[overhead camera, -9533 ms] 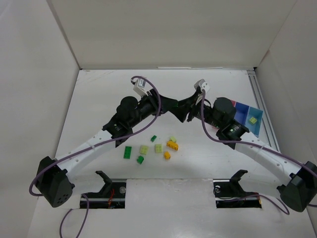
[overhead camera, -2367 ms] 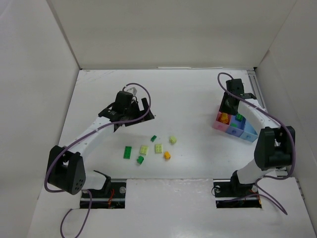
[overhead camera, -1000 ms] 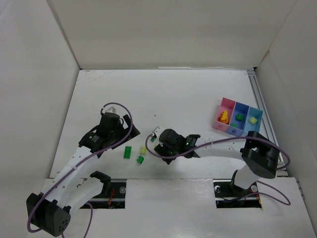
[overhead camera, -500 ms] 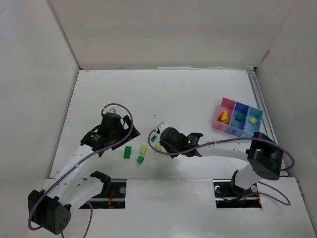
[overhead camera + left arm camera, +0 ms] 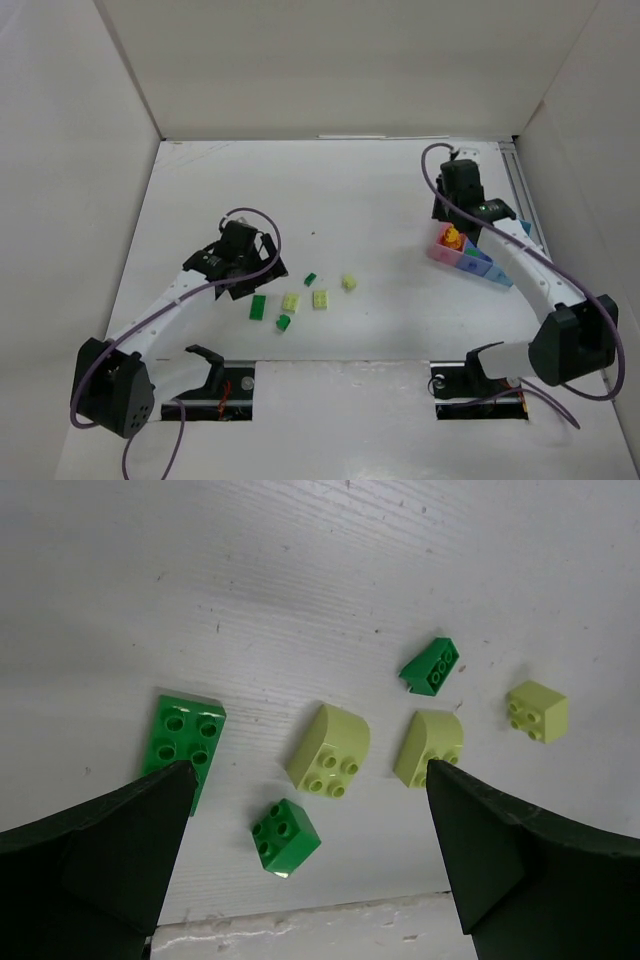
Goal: Sort the legos into containers by color
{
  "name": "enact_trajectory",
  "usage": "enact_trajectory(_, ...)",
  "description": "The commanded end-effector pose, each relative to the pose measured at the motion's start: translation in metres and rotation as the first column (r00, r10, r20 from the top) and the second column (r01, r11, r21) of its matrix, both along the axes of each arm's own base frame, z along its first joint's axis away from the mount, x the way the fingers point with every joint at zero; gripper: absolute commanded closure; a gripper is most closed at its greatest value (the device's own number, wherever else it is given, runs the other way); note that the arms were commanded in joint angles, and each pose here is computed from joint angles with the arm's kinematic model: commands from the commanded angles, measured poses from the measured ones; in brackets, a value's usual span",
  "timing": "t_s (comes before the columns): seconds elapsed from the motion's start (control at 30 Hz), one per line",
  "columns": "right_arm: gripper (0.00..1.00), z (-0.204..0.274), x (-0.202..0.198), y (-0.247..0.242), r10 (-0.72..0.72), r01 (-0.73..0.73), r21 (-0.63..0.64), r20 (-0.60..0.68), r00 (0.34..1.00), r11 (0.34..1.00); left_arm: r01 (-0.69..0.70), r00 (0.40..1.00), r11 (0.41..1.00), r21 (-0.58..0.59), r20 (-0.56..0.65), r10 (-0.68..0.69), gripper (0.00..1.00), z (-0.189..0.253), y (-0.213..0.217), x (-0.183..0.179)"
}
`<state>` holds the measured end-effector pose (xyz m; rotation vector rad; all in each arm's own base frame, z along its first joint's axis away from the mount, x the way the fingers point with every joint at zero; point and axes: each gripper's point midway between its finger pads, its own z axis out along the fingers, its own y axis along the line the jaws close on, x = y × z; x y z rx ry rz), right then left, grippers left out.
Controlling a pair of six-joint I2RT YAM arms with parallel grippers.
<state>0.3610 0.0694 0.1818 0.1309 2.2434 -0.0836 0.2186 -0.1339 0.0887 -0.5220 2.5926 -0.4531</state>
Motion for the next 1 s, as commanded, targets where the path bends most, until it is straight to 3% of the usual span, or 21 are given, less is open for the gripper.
enact_trajectory(0.0, 0.91, 0.015, 0.02, -0.025, -0.077, 0.077, -0.008, 0.005, 0.997, 0.997, 0.019, 0.999, 1.0, 0.005, 0.043, -0.019, 0.0, 0.011, -0.003, 0.015)
enact_trajectory(0.37, 0.87, -0.028, 0.057, -0.085, -0.25, 0.249, -0.021, -0.107, 0.962, 0.968, -0.118, 0.989, 0.989, 0.094, -0.074, 0.125, 0.0, -0.008, 0.024, 0.0)
enact_trajectory(0.67, 0.35, -0.034, 0.061, -0.084, -0.196, 0.191, -0.055, -0.123, 0.973, 0.98, -0.17, 0.973, 0.978, 0.118, -0.136, 0.185, 0.0, -0.026, 0.032, -0.011)
enact_trajectory(0.77, 0.32, -0.017, 0.059, -0.086, -0.195, 0.191, -0.059, -0.082, 0.977, 0.98, -0.193, 0.966, 0.974, 0.117, -0.153, 0.209, 0.0, -0.033, 0.033, -0.015)
enact_trajectory(0.97, 0.31, -0.006, 0.046, -0.072, -0.128, 0.128, 0.015, -0.049, 0.991, 0.992, -0.255, 0.934, 0.959, 0.124, -0.223, 0.278, 0.09, -0.055, 0.038, -0.036)
